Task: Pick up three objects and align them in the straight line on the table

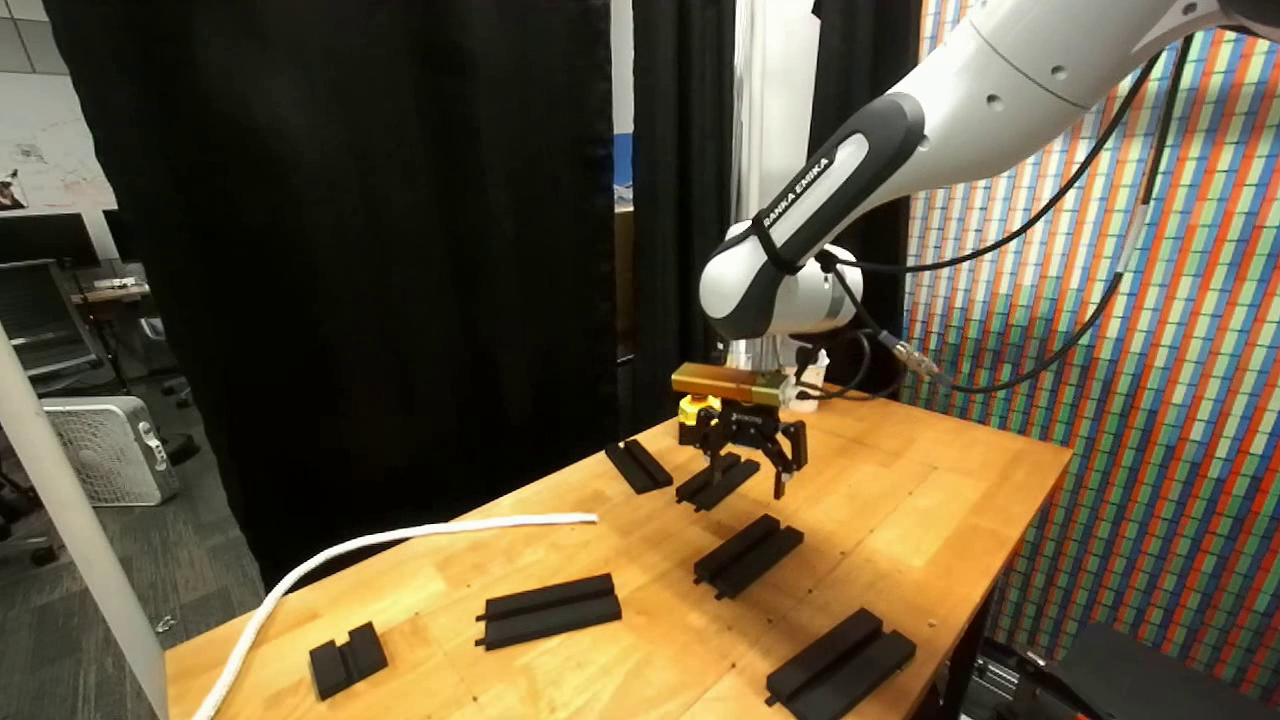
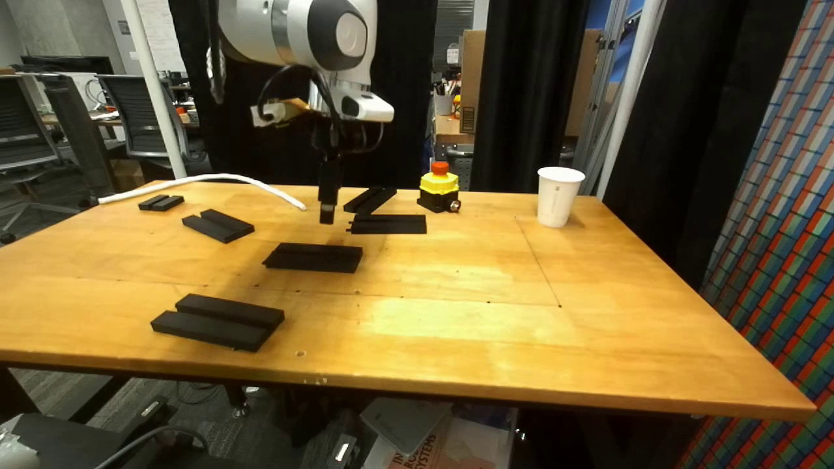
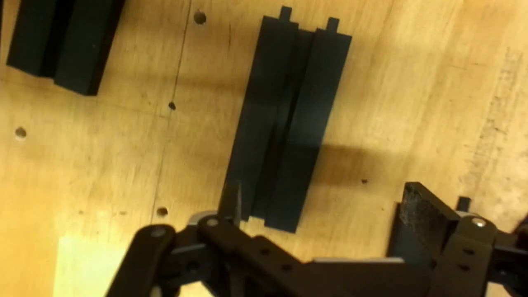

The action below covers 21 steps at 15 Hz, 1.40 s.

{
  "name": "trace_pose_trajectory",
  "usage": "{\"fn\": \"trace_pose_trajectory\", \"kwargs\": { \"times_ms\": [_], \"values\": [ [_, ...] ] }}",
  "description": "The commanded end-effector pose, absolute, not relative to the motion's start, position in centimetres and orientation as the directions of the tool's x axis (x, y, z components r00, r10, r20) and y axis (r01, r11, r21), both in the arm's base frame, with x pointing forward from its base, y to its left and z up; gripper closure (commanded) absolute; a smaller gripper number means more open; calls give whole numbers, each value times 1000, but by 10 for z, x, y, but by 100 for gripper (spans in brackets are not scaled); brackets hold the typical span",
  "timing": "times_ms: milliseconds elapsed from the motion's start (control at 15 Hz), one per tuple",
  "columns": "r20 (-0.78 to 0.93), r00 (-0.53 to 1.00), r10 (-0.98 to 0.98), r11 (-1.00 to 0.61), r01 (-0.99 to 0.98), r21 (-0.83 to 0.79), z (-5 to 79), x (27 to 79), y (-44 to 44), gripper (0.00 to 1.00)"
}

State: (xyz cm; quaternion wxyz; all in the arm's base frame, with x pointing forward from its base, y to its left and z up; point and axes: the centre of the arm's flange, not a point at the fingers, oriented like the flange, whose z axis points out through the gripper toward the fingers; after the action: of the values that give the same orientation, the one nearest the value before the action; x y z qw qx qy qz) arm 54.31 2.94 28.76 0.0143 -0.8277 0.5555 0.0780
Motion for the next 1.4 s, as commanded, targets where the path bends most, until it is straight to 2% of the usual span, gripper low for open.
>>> {"fn": "trace_pose_trajectory", "kwargs": {
  "times_ms": [0, 533, 1333],
  "values": [
    [-57, 435, -898, -439, -896, 68, 324, 589, 23, 0],
    [4, 436, -900, -436, -899, -25, 263, 651, 35, 0],
    [34, 365, -930, -366, -931, 3, 241, 654, 13, 0]
  ]
}}
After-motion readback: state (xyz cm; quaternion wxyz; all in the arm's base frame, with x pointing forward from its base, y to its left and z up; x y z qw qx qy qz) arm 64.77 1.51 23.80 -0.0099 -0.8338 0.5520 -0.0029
